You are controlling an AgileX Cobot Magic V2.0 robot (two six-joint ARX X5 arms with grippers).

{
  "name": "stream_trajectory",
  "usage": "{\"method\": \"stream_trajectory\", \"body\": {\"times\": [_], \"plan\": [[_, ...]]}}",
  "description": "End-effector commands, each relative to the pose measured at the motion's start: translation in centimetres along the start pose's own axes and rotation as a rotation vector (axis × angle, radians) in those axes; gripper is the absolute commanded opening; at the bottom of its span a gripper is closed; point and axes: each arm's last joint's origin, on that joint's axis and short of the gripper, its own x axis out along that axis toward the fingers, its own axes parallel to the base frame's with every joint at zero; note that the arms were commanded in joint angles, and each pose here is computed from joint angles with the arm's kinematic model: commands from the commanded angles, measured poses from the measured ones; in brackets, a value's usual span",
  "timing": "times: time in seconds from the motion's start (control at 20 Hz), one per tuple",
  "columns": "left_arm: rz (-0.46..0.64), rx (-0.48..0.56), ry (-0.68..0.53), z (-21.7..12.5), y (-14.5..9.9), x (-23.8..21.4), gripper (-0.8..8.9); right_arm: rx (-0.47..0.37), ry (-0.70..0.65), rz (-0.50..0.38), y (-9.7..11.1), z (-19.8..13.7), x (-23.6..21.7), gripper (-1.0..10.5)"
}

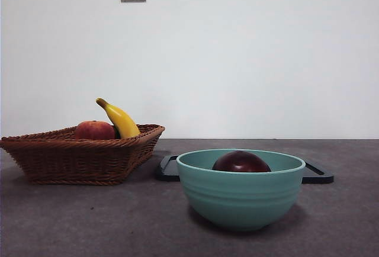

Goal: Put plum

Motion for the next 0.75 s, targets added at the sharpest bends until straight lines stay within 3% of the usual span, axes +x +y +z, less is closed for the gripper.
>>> {"method": "stream_trajectory", "body": {"times": [0.05, 0.4, 0.55, 0.75], "plan": [[-0.072, -0.012, 0.018, -0.9, 0.1, -0.5, 4.05, -0.011, -0.017, 0.003, 0.2, 0.5, -0.3, 3.4], [-0.447, -0.097, 0.197, -7.4, -1.2, -0.2, 4.04, -0.01, -0.017, 0.003, 0.2, 0.5, -0.3, 3.4], [-0.478, -0.11, 0.276, -8.7, -1.4, 0.0, 4.04, -0.009, -0.016, 0.004, 0.2, 0.4, -0.3, 3.4], [-0.478, -0.106, 0.268, -8.7, -1.4, -0.1, 4.04, 0.001, 0.0, 0.005, 0.2, 0.3, -0.3, 3.4]]}}
